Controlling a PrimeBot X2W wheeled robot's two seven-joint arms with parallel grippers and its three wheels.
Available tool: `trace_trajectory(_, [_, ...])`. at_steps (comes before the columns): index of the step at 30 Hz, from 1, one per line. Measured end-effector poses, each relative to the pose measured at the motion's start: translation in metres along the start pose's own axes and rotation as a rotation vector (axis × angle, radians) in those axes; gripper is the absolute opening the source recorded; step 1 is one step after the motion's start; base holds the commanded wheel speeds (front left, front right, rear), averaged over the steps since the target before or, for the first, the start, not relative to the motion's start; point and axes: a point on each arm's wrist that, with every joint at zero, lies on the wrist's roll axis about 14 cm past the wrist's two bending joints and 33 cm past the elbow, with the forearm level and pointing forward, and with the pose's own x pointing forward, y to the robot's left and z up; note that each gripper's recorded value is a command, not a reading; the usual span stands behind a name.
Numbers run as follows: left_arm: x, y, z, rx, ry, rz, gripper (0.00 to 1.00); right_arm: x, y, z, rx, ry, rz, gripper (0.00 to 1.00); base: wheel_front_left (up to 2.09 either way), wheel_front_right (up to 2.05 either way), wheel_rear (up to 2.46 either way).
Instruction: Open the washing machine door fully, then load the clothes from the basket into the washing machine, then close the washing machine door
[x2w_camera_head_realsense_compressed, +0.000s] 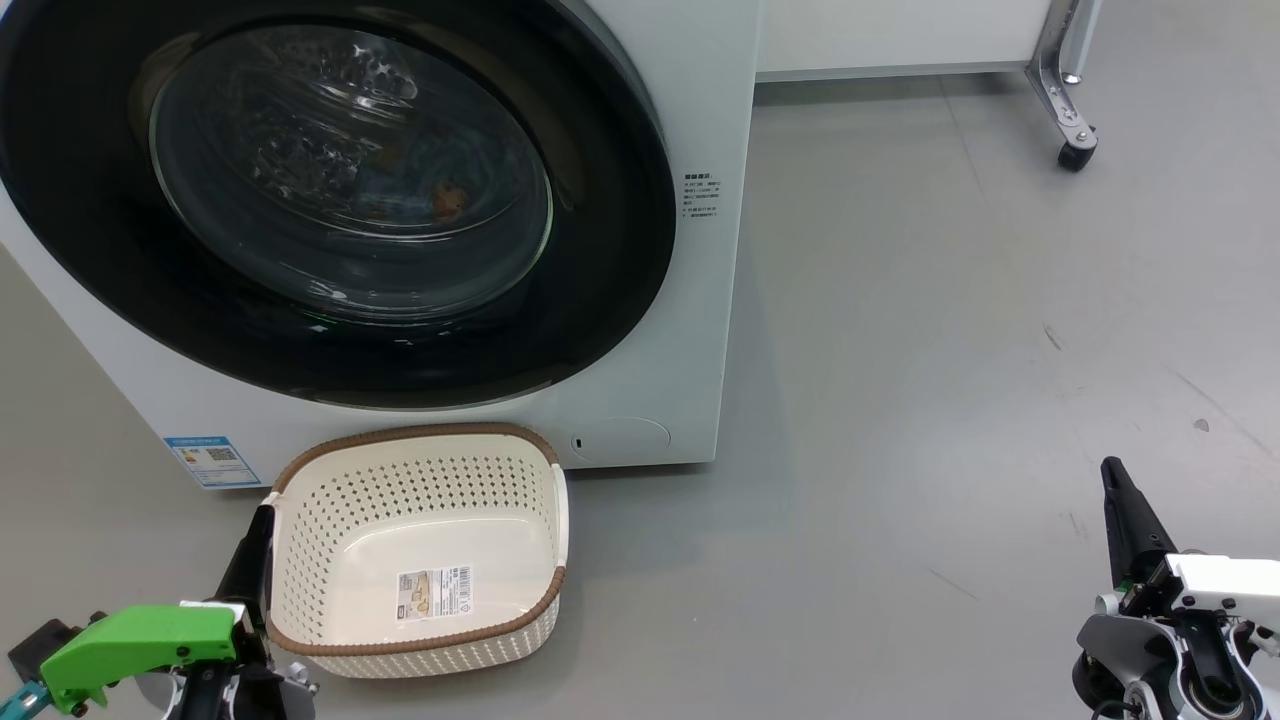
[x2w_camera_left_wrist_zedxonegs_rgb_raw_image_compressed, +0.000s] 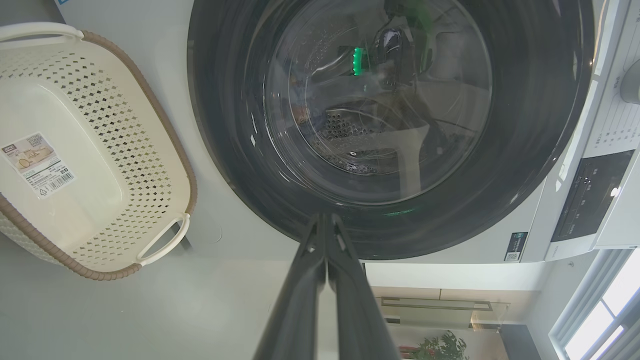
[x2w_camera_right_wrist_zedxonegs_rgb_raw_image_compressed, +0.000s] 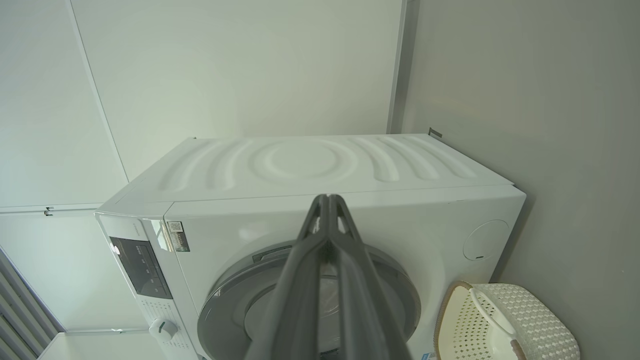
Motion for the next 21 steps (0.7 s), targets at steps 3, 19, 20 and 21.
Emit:
trace_trajectory(3, [0.0000,0.0000,0.0001,0.000,0.000,0.000,0.00,0.0000,0.0000,-0.0001,-0.001,0.000,0.000,0.00,0.00,0.00,0.00])
trace_trajectory(19, [0.0000,-0.0002,0.0005,0.000,-0.002,-0.001,0.00,0.0000,0.0001,-0.0002,0.000,0.001,0.000,0.00,0.00,0.00,0.00])
trace_trajectory(20, [0.0000,-0.0002,0.0005,0.000,-0.002,-0.001,0.00,0.0000,0.0001,-0.0001,0.000,0.001,0.000,0.00,0.00,0.00,0.00])
trace_trajectory(21, [0.0000,-0.0002,0.0006,0.000,-0.002,-0.001,0.00,0.0000,0.0002,-0.0002,0.000,0.001,0.001,0.00,0.00,0.00,0.00])
